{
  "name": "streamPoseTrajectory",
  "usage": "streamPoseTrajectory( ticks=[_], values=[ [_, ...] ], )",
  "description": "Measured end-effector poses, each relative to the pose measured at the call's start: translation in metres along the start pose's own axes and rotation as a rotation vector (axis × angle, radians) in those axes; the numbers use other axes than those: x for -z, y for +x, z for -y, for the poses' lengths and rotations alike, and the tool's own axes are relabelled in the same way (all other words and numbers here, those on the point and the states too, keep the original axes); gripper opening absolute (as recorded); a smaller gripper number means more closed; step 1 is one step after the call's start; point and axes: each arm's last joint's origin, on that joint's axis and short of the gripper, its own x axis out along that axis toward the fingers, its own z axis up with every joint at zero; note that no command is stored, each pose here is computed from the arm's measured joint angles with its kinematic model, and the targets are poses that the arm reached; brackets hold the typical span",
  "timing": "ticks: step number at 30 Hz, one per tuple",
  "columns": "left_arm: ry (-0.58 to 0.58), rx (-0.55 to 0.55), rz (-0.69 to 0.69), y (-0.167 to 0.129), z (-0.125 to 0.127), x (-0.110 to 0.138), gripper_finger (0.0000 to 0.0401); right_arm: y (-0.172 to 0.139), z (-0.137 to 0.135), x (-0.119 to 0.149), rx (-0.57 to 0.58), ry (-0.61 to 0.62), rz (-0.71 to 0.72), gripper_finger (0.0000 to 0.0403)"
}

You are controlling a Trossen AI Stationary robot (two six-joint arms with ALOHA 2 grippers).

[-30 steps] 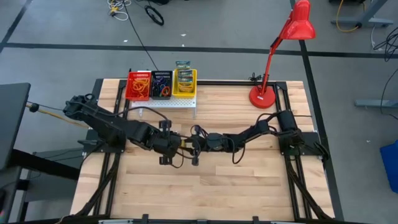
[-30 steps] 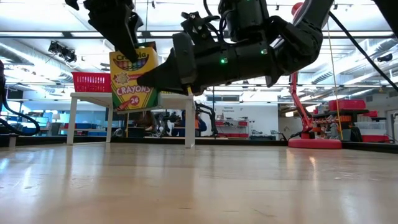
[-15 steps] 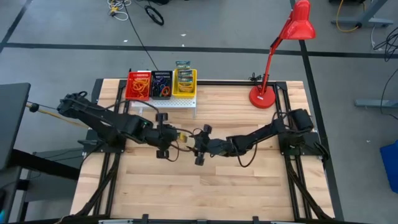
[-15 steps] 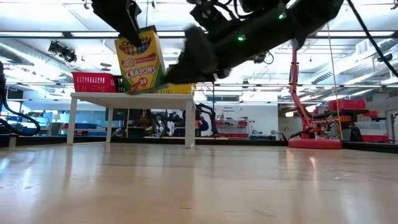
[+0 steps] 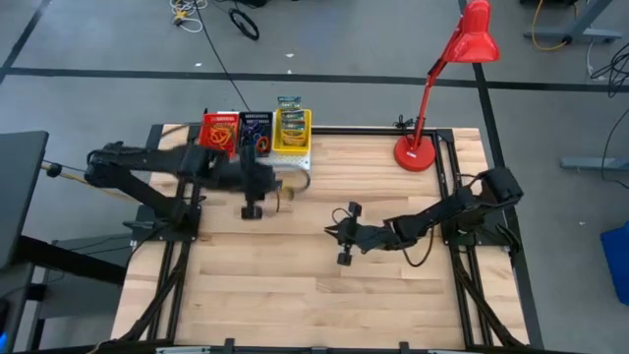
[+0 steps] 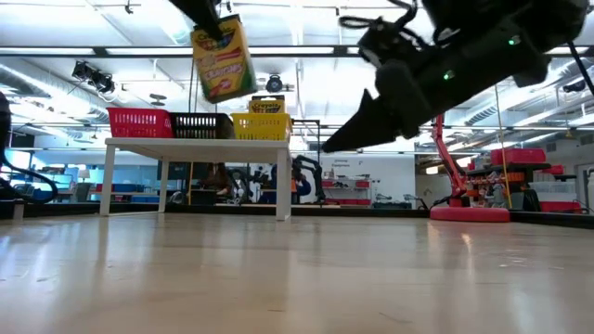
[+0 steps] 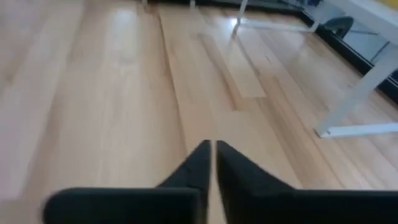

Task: Pick & Place Office Desk Supplies
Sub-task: Put the crayon box into the yellow bin on the shelf

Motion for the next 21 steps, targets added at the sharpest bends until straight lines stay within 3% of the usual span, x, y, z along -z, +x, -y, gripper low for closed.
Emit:
streamPoseTrajectory(
  ticks=[3, 10, 15, 21],
  values=[
    [0.014, -0.018, -0.018, -0.004, -0.027, -0.008, 0.0109, -0.007, 0.001, 0.003, -0.011, 0.027, 0.043, 0.0008],
    [0.179, -0.084, -0.074, 0.005, -0.075, -0.028, 0.0109, -0.01, -0.001, 0.009, -0.041, 0.032, 0.072, 0.0019],
    [0.193, -0.062, -0.051, 0.012, -0.105, -0.039, 0.0109, -0.01, -0.001, 0.008, -0.043, 0.032, 0.073, 0.0005],
    [0.21, -0.094, -0.142, 0.036, -0.138, -0.033, 0.0109, -0.01, -0.001, 0.009, -0.047, 0.031, 0.072, 0.0012]
  ],
)
